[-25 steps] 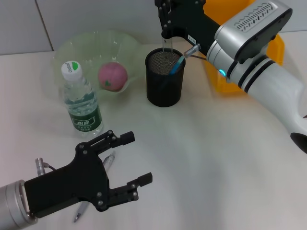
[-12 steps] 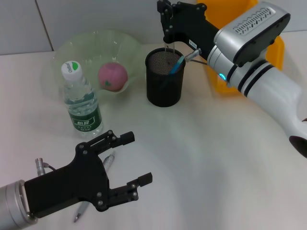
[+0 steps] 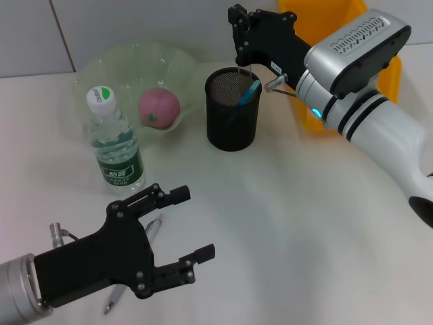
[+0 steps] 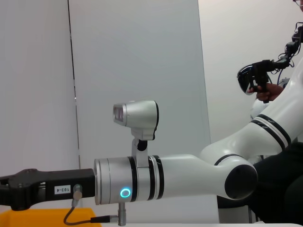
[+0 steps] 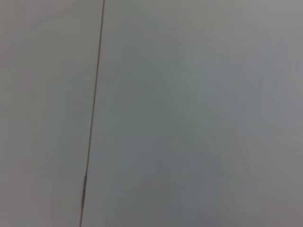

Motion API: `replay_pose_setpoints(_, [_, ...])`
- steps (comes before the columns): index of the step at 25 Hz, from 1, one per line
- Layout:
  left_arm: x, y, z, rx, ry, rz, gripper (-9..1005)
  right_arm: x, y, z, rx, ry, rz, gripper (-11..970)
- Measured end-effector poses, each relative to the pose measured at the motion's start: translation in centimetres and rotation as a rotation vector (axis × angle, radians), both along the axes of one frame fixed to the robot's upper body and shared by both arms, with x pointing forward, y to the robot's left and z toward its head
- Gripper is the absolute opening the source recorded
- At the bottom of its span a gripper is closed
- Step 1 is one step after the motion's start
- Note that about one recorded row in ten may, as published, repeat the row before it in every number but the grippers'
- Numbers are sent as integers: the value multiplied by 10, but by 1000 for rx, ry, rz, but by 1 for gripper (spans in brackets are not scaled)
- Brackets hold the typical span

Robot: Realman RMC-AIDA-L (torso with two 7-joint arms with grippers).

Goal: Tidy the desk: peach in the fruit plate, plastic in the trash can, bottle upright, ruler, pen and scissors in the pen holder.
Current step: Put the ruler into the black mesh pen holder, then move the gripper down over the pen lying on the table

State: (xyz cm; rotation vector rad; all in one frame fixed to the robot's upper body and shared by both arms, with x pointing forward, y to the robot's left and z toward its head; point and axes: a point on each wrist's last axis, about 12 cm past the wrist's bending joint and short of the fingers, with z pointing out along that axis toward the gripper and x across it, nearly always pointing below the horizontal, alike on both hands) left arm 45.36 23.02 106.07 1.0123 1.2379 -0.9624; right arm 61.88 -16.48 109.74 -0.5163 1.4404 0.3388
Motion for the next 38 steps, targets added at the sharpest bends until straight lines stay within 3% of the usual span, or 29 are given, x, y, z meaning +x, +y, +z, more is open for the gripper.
replay_pose_setpoints(6, [1, 1, 1, 0, 1, -7, 793, -8, -2, -1, 31, -2, -5, 4])
replay_pose_setpoints(11, [2, 1, 2, 1, 0, -11, 793, -11, -3, 0, 45, -10, -6, 114])
replay_pose_setpoints(16, [3, 3, 3, -6, 20, -7, 792, -20, -10, 8, 80, -41, -7, 329])
replay_pose_setpoints(27, [6, 23, 7, -13, 106, 42, 792, -43, -47, 28, 107, -23, 39, 671])
replay_pose_setpoints(30, [6, 30, 7, -1, 108, 60, 792, -50, -64, 31, 129, 40, 98, 753])
replay_pose_setpoints(38, [9, 44, 9, 50, 100, 77, 791, -84, -123, 34, 116, 134, 402, 784])
